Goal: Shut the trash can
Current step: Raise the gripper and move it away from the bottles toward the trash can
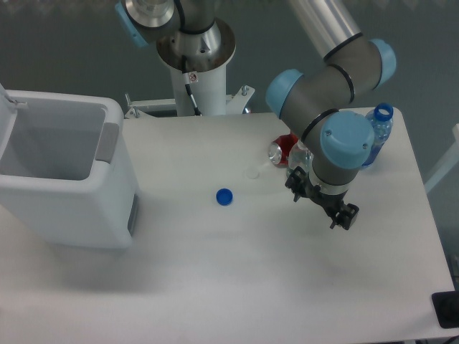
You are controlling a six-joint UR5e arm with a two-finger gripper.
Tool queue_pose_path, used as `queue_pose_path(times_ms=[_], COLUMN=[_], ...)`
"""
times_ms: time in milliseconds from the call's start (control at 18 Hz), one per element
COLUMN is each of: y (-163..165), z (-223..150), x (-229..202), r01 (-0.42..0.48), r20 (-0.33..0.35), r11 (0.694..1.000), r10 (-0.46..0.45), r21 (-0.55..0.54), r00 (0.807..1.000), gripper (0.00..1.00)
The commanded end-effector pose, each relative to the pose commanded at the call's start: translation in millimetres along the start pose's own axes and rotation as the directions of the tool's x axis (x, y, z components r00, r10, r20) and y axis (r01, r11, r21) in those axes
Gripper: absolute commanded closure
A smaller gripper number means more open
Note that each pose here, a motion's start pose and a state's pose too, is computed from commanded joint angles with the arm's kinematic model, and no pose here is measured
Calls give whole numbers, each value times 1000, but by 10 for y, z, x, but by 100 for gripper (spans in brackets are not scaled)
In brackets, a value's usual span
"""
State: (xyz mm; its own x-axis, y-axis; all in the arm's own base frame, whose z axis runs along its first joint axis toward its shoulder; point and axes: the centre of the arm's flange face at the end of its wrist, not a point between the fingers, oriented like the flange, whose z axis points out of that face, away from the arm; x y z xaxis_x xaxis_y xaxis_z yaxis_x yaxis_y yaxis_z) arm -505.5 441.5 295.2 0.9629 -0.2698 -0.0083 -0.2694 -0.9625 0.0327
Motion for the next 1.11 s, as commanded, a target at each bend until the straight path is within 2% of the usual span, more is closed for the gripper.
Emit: queue_pose_path(times_ms=[389, 778, 833, 944, 1056, 1111], y=[-17, 8, 26, 24, -5, -7], z=[-3, 18, -2, -109, -310, -384], x=[42, 335, 389, 546, 677, 709], r01=[0, 1, 16, 100, 198, 215], r20=[-6, -25, -27, -20, 7, 14], r11=[1000, 1000, 1000, 995, 980, 976], r10=[0, -1, -16, -100, -198, -215], r21=[16, 1, -3, -3, 14, 23], r00=[1000, 1000, 999, 995, 980, 976], gripper=[0, 0, 0, 0, 0, 0])
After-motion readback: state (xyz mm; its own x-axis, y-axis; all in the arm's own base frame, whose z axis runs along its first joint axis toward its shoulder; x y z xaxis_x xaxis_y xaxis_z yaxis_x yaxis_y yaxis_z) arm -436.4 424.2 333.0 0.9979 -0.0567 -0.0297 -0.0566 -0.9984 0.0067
